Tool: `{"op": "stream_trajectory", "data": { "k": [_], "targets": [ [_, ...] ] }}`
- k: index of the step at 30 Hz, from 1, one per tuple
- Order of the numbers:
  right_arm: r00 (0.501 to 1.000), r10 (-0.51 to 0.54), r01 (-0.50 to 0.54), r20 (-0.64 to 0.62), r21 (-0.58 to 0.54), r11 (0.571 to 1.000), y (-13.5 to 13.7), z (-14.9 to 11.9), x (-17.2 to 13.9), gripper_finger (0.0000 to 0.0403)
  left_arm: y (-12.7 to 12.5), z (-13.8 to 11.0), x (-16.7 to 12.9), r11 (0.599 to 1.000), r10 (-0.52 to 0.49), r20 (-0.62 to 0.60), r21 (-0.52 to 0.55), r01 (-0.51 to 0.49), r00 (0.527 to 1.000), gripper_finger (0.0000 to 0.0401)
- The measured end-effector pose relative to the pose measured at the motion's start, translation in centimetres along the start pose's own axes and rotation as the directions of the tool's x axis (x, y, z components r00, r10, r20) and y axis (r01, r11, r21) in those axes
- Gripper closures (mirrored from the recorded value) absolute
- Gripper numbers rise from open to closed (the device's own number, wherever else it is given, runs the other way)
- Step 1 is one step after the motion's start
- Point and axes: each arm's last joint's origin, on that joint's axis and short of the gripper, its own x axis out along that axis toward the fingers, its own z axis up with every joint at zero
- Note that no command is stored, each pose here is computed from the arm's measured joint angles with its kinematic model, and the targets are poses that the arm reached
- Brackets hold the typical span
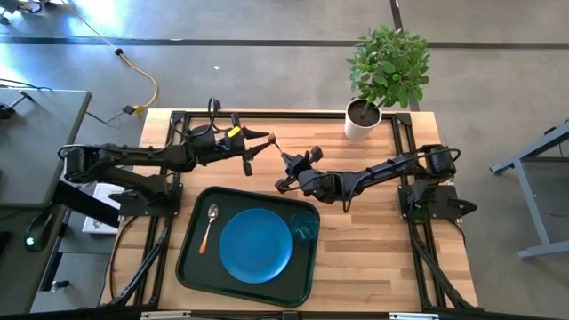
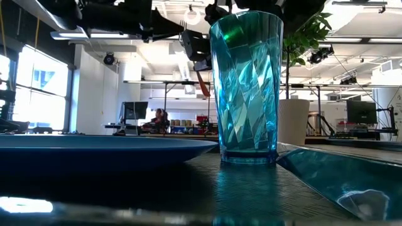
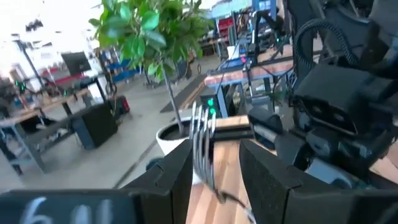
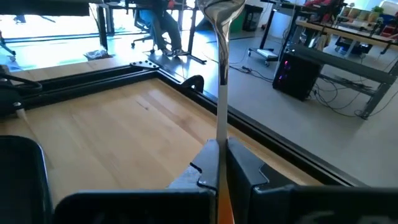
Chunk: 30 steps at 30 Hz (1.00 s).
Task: Pick and place plate/cup/fork/spoon on tray
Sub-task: Put the orange fork on the black tray to the left of the blue plate
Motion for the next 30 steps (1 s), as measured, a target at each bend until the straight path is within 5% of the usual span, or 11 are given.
{"op": "stream_trajectory", "data": {
  "k": [6,12,20,25,30],
  "targets": [
    [1.000,0.021,-0.021,-0.001,0.008,1.000,0.1,0.0,0.0,0.0403,-0.1,-0.5,0.8,0.999,0.027,0.020,-0.026,-0.026,0.999,0.0301],
    [0.999,0.045,-0.045,-0.004,0.057,0.997,0.1,0.0,0.0,0.0388,-0.1,-0.9,0.9,0.999,0.035,-0.007,-0.025,-0.035,0.999,0.0391],
    [0.999,-0.031,0.031,0.022,0.029,0.999,0.2,0.5,-0.8,0.0325,0.5,0.1,-1.7,0.998,0.020,-0.204,0.059,-0.009,0.979,0.0398],
    [0.998,-0.031,0.029,0.057,0.039,0.999,0.0,2.1,-2.2,0.0302,0.5,0.4,-4.4,0.980,-0.198,-0.469,-0.073,0.186,0.861,0.0398],
    [0.998,-0.014,0.012,0.066,0.026,1.000,-0.5,3.4,-3.3,0.0300,-1.0,-1.4,-6.3,0.848,-0.527,-0.541,-0.388,0.361,0.656,0.0399]
  ]
}}
